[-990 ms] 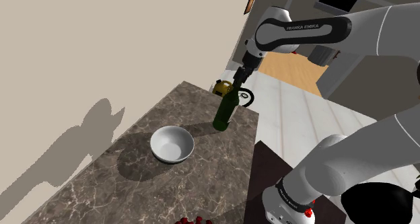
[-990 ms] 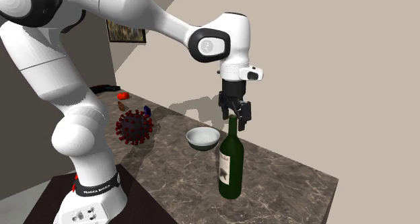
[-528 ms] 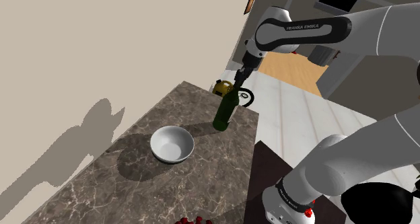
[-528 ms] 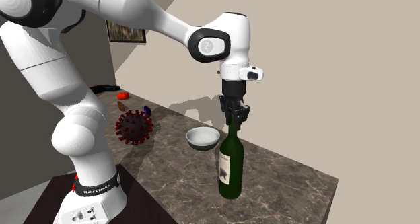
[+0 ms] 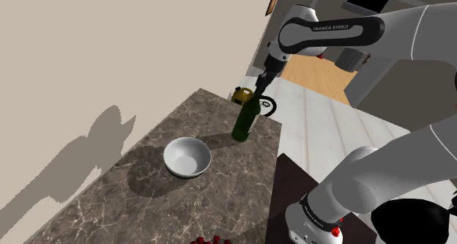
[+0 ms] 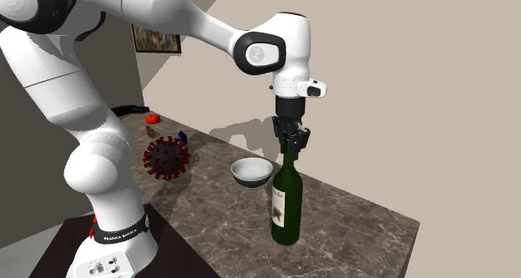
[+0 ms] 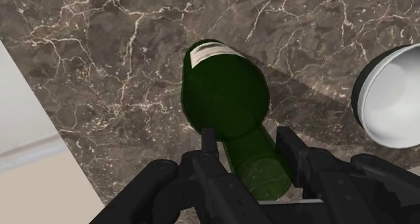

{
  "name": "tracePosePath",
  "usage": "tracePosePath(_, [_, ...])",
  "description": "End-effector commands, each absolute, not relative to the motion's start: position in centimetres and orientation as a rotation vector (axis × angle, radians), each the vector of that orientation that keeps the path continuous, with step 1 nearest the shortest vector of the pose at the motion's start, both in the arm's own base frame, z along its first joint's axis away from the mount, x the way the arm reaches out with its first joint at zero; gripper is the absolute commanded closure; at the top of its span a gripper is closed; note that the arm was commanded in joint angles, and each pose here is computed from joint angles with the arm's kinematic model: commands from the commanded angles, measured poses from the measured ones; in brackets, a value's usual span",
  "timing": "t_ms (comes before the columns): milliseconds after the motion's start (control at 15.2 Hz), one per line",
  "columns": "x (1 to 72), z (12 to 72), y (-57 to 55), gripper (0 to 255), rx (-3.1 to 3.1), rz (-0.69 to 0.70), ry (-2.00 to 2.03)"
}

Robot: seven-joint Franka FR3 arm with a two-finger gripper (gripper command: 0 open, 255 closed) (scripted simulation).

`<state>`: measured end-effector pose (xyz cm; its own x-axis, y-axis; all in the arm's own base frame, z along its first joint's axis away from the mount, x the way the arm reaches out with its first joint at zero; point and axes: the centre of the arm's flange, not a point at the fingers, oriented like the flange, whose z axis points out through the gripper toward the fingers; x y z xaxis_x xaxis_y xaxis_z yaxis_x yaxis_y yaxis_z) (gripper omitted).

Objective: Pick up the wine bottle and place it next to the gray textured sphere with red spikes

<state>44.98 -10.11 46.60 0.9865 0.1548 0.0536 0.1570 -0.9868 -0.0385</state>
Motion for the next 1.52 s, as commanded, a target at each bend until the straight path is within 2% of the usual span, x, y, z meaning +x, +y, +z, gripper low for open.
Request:
tracePosePath(0, [45.0, 47.5, -10.1, 255, -3.088, -0.079, -0.242])
tracePosePath(1452, [45.0, 59.2, -10.1, 255, -3.088, -0.079, -0.242])
